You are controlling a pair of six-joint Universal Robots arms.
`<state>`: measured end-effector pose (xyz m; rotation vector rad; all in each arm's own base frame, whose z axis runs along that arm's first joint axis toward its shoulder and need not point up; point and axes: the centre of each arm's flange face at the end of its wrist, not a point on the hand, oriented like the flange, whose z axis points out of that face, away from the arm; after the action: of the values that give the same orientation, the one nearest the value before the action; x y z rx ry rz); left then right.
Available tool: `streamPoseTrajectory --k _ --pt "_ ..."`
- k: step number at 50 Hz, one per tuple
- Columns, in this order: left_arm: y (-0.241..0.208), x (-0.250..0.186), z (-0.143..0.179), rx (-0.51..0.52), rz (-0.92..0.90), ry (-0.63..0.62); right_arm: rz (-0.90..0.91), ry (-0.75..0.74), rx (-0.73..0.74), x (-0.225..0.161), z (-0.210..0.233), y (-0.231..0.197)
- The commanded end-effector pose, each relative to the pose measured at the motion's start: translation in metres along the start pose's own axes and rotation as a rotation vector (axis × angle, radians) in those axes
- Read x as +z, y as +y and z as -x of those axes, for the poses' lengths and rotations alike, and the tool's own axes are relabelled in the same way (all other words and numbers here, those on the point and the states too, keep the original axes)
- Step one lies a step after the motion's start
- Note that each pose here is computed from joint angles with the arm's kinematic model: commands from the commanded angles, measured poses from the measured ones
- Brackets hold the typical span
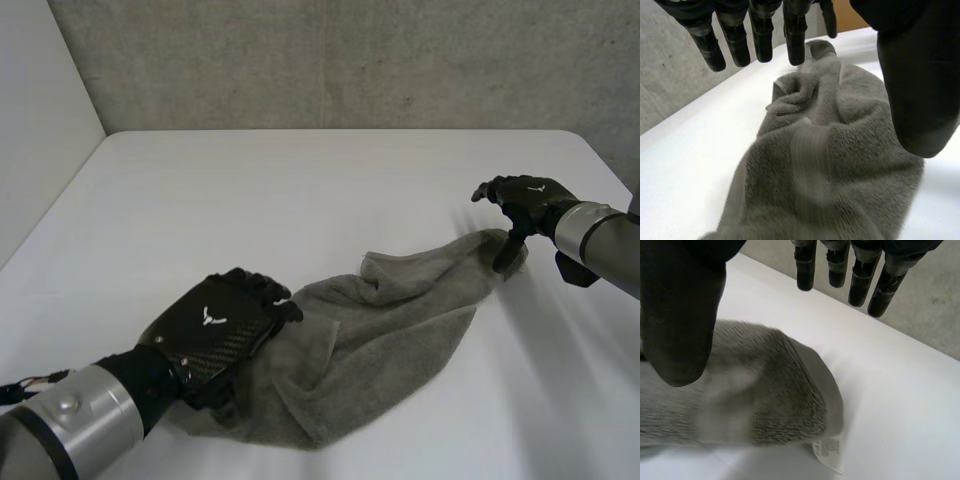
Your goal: Fold the towel.
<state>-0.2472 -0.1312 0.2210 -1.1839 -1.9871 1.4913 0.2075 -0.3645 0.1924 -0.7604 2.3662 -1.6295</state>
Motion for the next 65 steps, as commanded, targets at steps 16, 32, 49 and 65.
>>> streamPoseTrajectory --k 16,32,49,65 --pt "0.034 0.044 -0.022 -0.012 0.141 0.139 0.046 -0.287 -0.159 -0.094 0.059 0.039" --pt "0.037 0.053 -0.023 -0.007 0.167 0.131 0.176 -0.362 -0.107 -0.066 0.067 0.081" --pt "0.026 0.039 -0.018 0.009 0.146 0.043 0.148 -0.36 -0.106 -0.075 0.065 0.072" --pt "0.008 0.02 -0.003 0.008 0.077 -0.071 0.075 -0.367 -0.098 -0.109 0.072 0.037"
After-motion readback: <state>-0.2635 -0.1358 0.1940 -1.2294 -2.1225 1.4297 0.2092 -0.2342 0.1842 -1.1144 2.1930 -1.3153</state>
